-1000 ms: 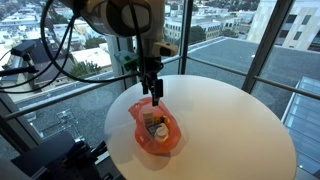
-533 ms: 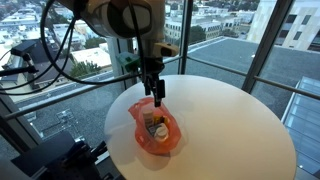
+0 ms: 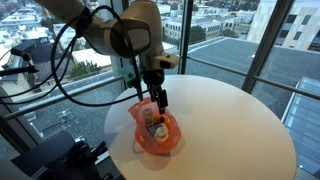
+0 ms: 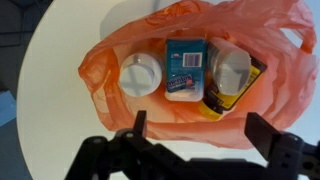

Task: Remove the paper roll from the plastic bag

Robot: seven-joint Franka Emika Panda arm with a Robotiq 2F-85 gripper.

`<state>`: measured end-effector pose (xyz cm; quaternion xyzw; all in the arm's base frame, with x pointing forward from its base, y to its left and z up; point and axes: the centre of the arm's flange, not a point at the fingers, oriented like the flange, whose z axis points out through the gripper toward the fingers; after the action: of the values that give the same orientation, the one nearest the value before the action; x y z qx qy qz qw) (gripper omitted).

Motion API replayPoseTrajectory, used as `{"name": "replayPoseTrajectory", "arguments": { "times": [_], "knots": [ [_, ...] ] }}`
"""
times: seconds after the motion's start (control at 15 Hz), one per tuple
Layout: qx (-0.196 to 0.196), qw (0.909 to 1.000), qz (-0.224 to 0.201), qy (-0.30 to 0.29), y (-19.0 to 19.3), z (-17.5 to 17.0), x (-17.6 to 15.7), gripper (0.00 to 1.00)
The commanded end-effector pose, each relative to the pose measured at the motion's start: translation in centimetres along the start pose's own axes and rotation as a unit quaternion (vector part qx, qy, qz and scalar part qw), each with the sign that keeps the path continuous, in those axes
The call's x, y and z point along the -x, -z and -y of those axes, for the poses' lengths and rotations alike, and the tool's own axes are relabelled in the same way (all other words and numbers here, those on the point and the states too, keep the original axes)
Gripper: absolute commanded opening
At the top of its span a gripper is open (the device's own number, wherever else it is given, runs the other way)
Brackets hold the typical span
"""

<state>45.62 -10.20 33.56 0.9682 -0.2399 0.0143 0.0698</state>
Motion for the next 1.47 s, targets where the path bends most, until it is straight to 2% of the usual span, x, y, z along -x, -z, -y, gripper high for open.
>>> {"name": "replayPoseTrajectory", "arguments": {
  "times": [0.0,1.0,1.07,1.13,1.4],
  "knots": [
    [-0.009,0.9998,-0.004,-0.015,-1.7,0.0,0.4,1.00],
    [-0.040,0.9991,0.015,-0.005,-3.9,3.2,2.5,1.00],
    [-0.038,0.9991,0.017,-0.005,-4.0,3.3,2.6,0.90],
    [-0.038,0.9991,0.018,-0.005,-4.0,3.3,2.7,0.73],
    [-0.034,0.9993,0.017,-0.004,-4.1,3.3,2.9,0.41]
  ]
}}
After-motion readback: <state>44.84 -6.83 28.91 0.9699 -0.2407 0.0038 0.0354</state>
